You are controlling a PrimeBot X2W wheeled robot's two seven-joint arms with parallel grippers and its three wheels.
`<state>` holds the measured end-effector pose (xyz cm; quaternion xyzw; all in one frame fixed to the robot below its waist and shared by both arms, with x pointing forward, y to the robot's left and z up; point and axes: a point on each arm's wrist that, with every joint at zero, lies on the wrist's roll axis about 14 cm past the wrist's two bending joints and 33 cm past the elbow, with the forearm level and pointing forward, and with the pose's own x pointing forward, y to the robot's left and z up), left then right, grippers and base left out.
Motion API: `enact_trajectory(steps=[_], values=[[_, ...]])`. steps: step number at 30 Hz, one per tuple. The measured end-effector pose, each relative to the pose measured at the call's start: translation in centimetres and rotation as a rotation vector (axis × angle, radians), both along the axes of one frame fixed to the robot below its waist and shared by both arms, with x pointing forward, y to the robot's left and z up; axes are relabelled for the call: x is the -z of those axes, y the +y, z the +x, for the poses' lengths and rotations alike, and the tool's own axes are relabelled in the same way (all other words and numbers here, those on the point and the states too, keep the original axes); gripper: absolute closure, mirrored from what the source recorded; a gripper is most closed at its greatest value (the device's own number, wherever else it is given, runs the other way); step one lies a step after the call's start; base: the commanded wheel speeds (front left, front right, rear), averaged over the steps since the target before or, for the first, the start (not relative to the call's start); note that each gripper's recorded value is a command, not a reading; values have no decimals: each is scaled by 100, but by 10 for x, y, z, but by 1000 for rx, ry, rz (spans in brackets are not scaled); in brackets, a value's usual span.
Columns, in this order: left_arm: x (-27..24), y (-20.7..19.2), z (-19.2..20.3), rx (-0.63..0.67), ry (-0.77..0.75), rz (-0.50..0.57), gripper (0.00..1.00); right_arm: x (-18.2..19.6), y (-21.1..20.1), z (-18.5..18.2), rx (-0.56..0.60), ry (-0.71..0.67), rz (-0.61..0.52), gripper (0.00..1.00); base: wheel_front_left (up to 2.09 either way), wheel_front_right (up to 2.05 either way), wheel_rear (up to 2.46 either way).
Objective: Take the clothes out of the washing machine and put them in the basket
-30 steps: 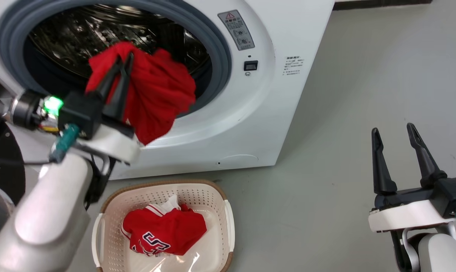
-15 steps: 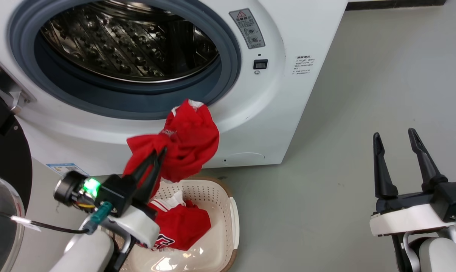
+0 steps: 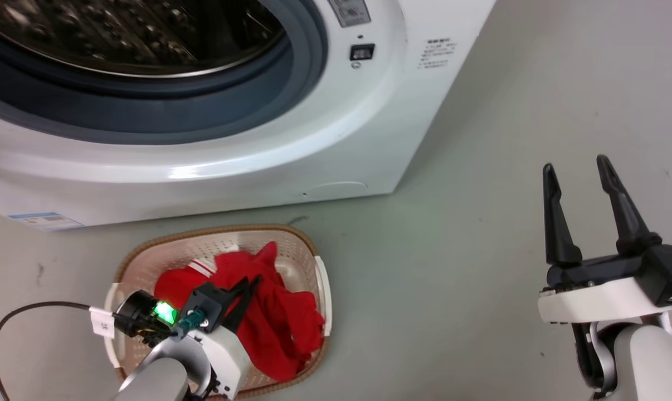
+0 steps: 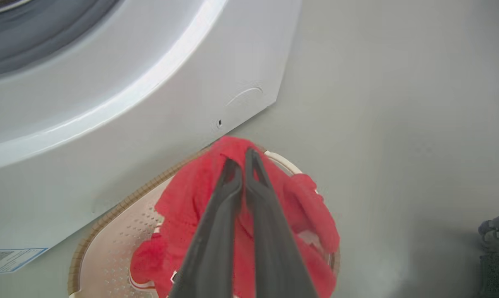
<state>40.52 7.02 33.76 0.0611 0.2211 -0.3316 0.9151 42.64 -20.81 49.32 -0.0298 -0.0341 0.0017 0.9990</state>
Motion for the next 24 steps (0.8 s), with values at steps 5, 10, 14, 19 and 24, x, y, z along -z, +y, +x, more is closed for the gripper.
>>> enact_trajectory(steps=[5, 10, 14, 19, 24], values=[[43, -4, 3, 27, 99, 47, 100, 13, -10, 3, 29, 34, 1, 0, 0, 0, 0], [81, -12, 3, 77, 186, 99, 100, 27, -23, 0, 67, 75, 1, 0, 0, 0, 0], [108, -10, 7, 89, 244, 140, 100, 37, -32, -4, 94, 107, 4, 0, 0, 0, 0], [142, -10, 6, 115, 321, 192, 100, 49, -36, -1, 105, 139, 5, 0, 0, 0, 0], [173, 0, 12, 80, 385, 222, 100, 69, -39, -2, 113, 193, -1, 0, 0, 0, 0]])
